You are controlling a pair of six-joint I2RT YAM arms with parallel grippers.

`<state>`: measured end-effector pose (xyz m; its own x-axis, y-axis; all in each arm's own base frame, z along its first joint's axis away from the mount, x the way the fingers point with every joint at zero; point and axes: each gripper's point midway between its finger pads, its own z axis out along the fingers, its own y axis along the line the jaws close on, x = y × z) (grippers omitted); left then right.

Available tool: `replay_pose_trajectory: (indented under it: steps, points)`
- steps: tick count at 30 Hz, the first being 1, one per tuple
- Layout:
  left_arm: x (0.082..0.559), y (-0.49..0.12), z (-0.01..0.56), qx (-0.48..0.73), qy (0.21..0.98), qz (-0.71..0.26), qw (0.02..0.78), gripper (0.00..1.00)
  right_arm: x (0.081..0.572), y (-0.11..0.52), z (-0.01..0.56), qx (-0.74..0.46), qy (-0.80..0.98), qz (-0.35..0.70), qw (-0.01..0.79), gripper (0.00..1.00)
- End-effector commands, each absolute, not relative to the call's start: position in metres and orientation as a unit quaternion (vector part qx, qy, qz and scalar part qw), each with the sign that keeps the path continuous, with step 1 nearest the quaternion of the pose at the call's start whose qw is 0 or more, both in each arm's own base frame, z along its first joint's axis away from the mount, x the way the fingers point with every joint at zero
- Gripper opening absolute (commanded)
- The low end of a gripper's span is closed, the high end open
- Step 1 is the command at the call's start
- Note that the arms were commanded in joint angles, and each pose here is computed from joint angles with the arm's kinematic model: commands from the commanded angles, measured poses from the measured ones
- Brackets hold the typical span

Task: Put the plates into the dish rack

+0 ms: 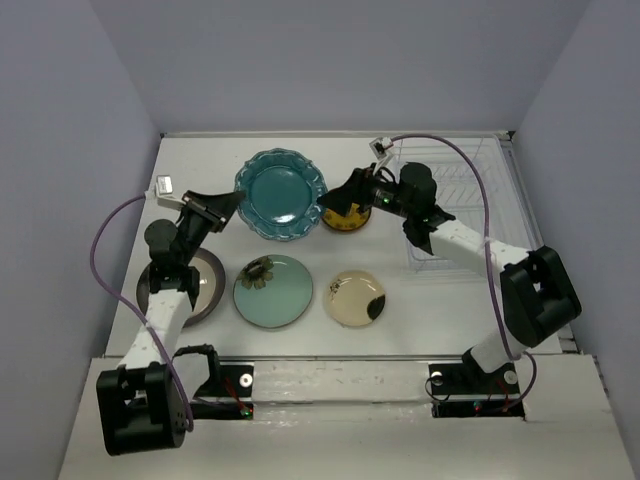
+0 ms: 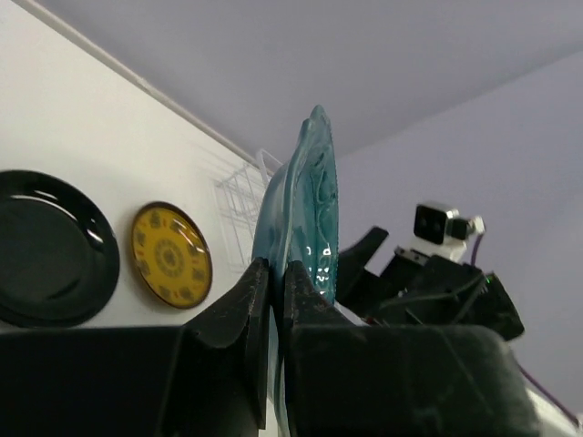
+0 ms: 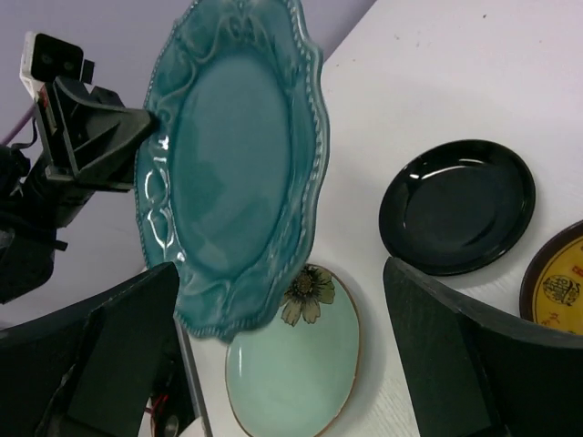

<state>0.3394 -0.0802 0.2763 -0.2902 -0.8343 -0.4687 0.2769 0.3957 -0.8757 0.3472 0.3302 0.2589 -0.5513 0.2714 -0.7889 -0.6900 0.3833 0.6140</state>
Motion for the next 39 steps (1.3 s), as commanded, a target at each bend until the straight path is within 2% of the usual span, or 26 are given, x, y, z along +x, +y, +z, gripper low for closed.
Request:
replay_pose_trajectory:
  steps: [1,6,7,9,10,11,13,15,16,18,19,21,22,24,25,28,30,33,39]
  points:
    - [0.296,-0.116,0.347,-0.118,0.565,-0.569,0.585,0.06,0.340,0.344,0.291,-0.192,0.659,0.572,0.449,1.00]
    - [0.274,-0.147,0.342,-0.079,0.572,-0.597,0.557,0.06,0.332,0.350,0.271,-0.193,0.662,0.598,0.408,0.99]
    - [0.270,-0.150,0.343,-0.071,0.572,-0.601,0.554,0.06,0.330,0.350,0.268,-0.192,0.662,0.603,0.401,0.96]
    - [0.266,-0.157,0.341,-0.056,0.575,-0.603,0.550,0.06,0.321,0.352,0.267,-0.202,0.648,0.621,0.391,0.72]
    - [0.265,-0.159,0.340,-0.050,0.578,-0.603,0.548,0.06,0.314,0.352,0.273,-0.211,0.634,0.637,0.385,0.53]
    - [0.266,-0.161,0.336,-0.048,0.588,-0.597,0.544,0.06,0.310,0.352,0.273,-0.208,0.633,0.643,0.378,0.25]
    - [0.270,-0.161,0.332,-0.043,0.601,-0.582,0.546,0.09,0.307,0.349,0.277,-0.207,0.630,0.643,0.382,0.07]
    - [0.272,-0.160,0.338,-0.022,0.609,-0.556,0.565,0.25,0.301,0.344,0.286,-0.209,0.624,0.640,0.396,0.07]
    - [0.275,-0.157,0.329,-0.030,0.629,-0.540,0.559,0.45,0.302,0.342,0.287,-0.200,0.629,0.635,0.401,0.07]
    - [0.274,-0.155,0.331,-0.017,0.640,-0.512,0.572,0.58,0.302,0.337,0.293,-0.195,0.632,0.623,0.417,0.07]
    - [0.276,-0.151,0.329,-0.011,0.656,-0.481,0.581,0.68,0.304,0.330,0.300,-0.184,0.637,0.606,0.440,0.07]
    - [0.275,-0.142,0.338,-0.007,0.662,-0.445,0.604,0.77,0.307,0.315,0.319,-0.179,0.634,0.574,0.486,0.07]
    - [0.272,-0.137,0.326,0.001,0.684,-0.415,0.600,0.85,0.319,0.303,0.315,-0.147,0.659,0.542,0.500,0.07]
    - [0.270,-0.129,0.320,0.002,0.700,-0.381,0.604,0.89,0.327,0.287,0.324,-0.126,0.669,0.505,0.531,0.07]
    - [0.266,-0.126,0.309,0.002,0.717,-0.368,0.592,0.97,0.330,0.271,0.338,-0.122,0.663,0.482,0.560,0.07]
    - [0.252,-0.119,0.290,0.018,0.736,-0.335,0.588,0.99,0.345,0.234,0.340,-0.080,0.693,0.404,0.592,0.07]
    - [0.242,-0.118,0.285,0.037,0.735,-0.325,0.594,0.99,0.353,0.206,0.361,-0.043,0.688,0.351,0.633,0.07]
    - [0.227,-0.126,0.256,0.044,0.749,-0.336,0.569,0.99,0.365,0.160,0.380,0.007,0.685,0.252,0.683,0.07]
    - [0.195,-0.157,0.274,0.114,0.710,-0.385,0.578,0.99,0.394,0.064,0.412,0.111,0.673,0.030,0.731,0.07]
